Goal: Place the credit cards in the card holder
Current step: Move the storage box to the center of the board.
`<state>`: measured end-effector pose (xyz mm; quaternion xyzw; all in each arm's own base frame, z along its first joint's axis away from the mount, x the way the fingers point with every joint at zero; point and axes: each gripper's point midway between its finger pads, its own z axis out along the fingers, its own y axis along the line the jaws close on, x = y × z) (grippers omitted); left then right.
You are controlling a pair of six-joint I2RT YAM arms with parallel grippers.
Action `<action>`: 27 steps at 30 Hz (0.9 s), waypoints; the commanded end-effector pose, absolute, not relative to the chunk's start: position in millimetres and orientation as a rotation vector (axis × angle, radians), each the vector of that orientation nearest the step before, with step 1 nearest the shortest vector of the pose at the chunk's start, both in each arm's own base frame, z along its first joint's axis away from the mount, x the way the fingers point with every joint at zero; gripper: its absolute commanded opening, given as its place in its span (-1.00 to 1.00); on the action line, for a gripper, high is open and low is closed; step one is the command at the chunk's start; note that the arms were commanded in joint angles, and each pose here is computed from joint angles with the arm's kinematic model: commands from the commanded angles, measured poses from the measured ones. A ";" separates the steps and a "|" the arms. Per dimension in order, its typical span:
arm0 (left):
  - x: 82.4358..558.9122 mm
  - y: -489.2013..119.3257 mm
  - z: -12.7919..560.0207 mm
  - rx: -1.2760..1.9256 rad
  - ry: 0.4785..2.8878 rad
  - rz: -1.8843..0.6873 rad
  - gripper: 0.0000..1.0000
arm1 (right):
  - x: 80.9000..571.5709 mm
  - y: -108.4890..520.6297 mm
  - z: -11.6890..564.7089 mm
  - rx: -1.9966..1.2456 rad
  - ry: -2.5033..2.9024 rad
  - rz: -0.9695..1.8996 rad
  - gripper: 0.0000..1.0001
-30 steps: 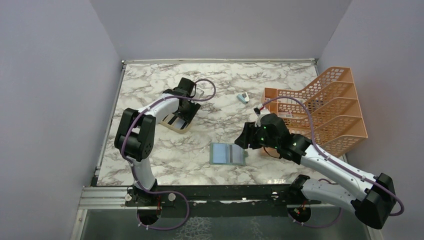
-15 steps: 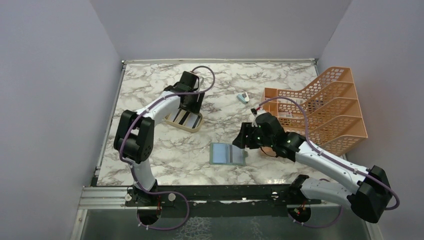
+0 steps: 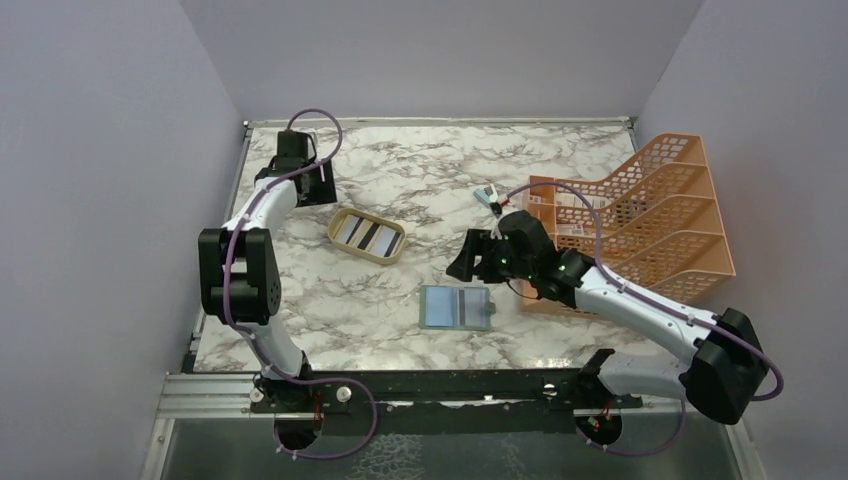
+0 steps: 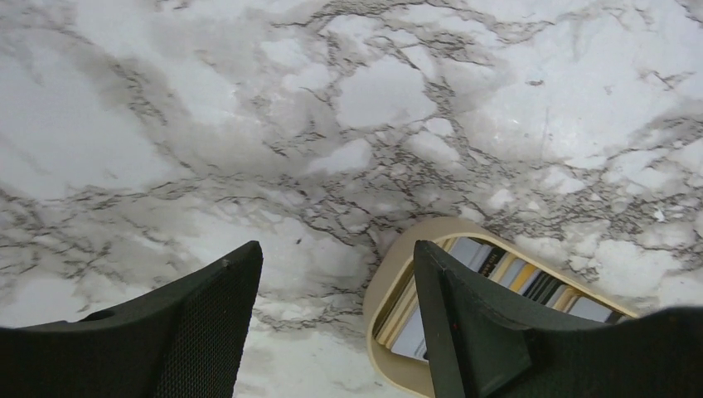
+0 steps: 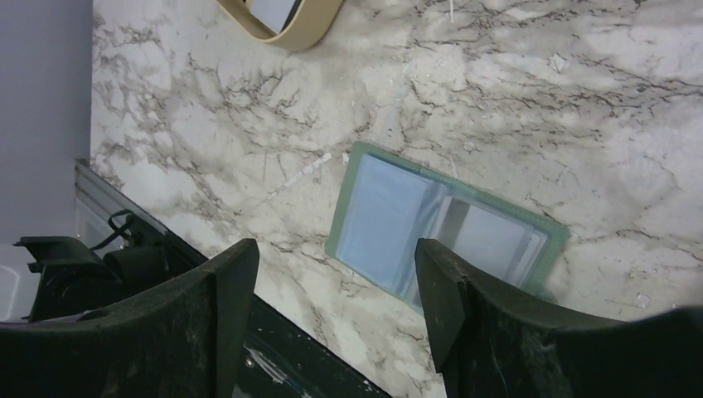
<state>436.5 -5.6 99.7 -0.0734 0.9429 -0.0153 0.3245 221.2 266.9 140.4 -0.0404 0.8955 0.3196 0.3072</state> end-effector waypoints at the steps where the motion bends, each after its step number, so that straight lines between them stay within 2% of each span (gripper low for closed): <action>1: 436.7 -41.5 90.5 -0.154 2.455 -0.282 0.40 | 234.1 287.3 165.3 -0.112 2.293 0.923 0.43; 6: 424.3 -54.6 67.0 -0.143 2.514 -0.380 0.37 | 242.1 297.3 161.4 -0.125 2.307 0.921 0.66; 13: 401.5 -78.3 62.9 -0.161 2.536 -0.560 0.12 | 256.1 310.5 164.3 -0.157 2.291 0.916 0.64; 18: 378.7 -97.2 64.7 -0.183 2.523 -0.699 0.05 | 266.4 322.0 157.4 -0.176 2.307 0.906 0.64; 24: 358.6 -131.1 95.4 -0.213 2.397 -0.963 0.02 | 281.8 336.0 146.7 -0.188 2.321 0.885 0.63; 27: 351.6 -142.3 106.3 -0.239 2.352 -1.056 0.06 | 290.8 343.9 139.0 -0.198 2.336 0.864 0.55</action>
